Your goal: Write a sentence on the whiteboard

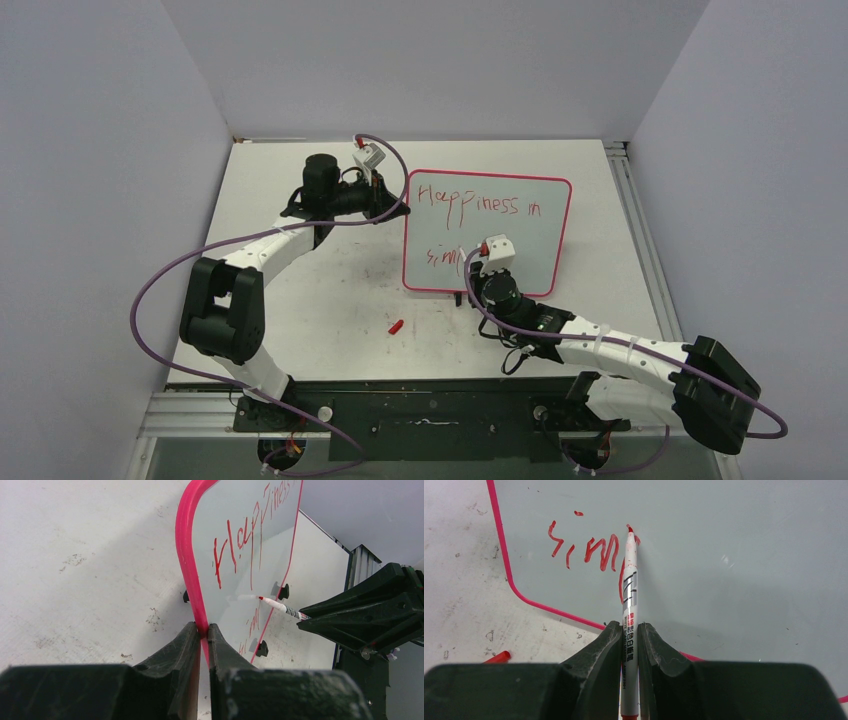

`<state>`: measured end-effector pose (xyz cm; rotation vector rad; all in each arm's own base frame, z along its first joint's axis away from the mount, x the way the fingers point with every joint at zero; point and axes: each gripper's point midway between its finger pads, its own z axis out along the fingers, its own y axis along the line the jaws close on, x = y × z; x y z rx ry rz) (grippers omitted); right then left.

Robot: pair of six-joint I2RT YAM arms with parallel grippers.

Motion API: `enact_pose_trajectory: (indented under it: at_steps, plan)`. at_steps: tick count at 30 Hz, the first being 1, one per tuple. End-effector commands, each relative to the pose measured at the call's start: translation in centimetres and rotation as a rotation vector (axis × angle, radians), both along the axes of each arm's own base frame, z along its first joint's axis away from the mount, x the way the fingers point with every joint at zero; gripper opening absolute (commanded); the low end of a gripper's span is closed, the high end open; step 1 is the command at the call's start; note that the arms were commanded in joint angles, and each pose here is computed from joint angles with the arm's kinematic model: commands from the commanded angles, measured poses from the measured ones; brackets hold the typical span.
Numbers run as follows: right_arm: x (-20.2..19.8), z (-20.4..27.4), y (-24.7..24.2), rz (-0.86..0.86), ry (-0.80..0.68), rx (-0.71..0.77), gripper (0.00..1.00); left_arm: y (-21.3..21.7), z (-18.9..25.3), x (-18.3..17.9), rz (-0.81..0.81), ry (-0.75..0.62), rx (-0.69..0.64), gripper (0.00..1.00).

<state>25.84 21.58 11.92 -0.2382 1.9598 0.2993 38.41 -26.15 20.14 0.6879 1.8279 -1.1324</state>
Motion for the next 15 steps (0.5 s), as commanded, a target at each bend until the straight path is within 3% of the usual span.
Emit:
enact_pose_trajectory:
  at_steps: [1,15]
  plan:
    - [0.4,0.2,-0.8,-0.051,0.0,0.006,0.05,-0.1,3.9,-0.1,-0.03,-0.124,-0.038,0.0]
    - [-0.6,-0.7,-2.5,-0.088,0.032,-0.002,0.05,-0.1,4.1,-0.2,-0.031,-0.125,-0.04,0.0]
